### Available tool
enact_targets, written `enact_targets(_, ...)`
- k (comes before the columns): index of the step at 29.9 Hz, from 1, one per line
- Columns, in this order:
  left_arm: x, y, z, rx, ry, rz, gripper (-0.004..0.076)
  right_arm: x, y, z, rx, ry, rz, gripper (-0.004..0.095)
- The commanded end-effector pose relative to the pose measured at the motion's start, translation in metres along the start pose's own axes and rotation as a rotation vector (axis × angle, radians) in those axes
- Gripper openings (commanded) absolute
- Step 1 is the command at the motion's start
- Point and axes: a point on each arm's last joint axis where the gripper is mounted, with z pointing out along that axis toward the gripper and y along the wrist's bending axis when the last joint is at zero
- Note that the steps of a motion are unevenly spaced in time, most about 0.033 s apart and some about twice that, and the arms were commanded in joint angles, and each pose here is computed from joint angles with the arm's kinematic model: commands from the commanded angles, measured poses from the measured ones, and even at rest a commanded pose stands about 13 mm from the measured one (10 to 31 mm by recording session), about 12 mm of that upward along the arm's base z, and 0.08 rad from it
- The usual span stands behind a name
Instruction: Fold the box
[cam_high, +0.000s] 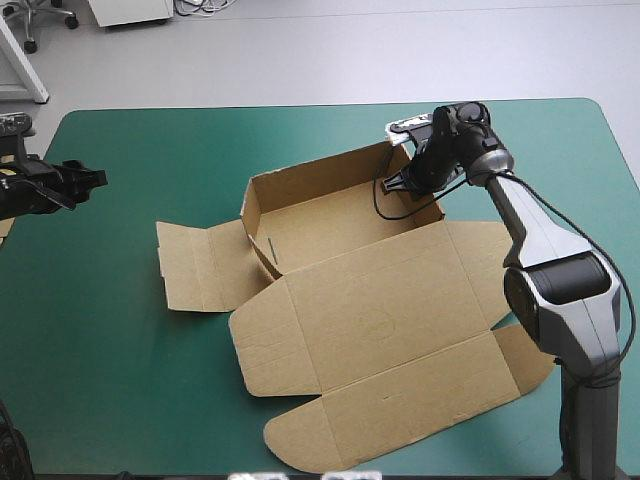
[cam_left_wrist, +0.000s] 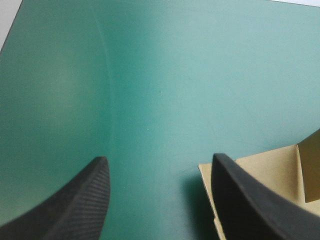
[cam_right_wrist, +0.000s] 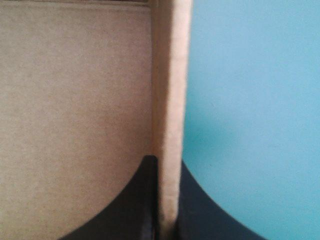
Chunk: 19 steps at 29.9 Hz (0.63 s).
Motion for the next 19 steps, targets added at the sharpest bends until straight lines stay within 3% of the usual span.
enact_targets(1, -0.013, -0.007, -0.017, 0.026, -0.112, -0.025, 0.0429, -0.004, -0.014, -0.07, 0.026, -0.161, 0.016, -0.0003)
enact_targets(4, -0.014, -0.008, -0.017, 0.034, -0.121, -0.032, 0.0429, 0.001, -0.027, -0.094, 0.034, -0.197, 0.033, -0.0003)
enact_targets(13, -0.008, -0.001, 0.008, 0.047, -0.07, -0.073, 0.0429, 0.02, -0.059, -0.176, -0.06, -0.429, 0.111, -0.0004)
enact_targets(19, 0.017, 0.003, 0.044, 0.095, -0.003, -0.146, 0.0402, 0.038, -0.077, -0.221, -0.147, -0.567, 0.16, -0.0003)
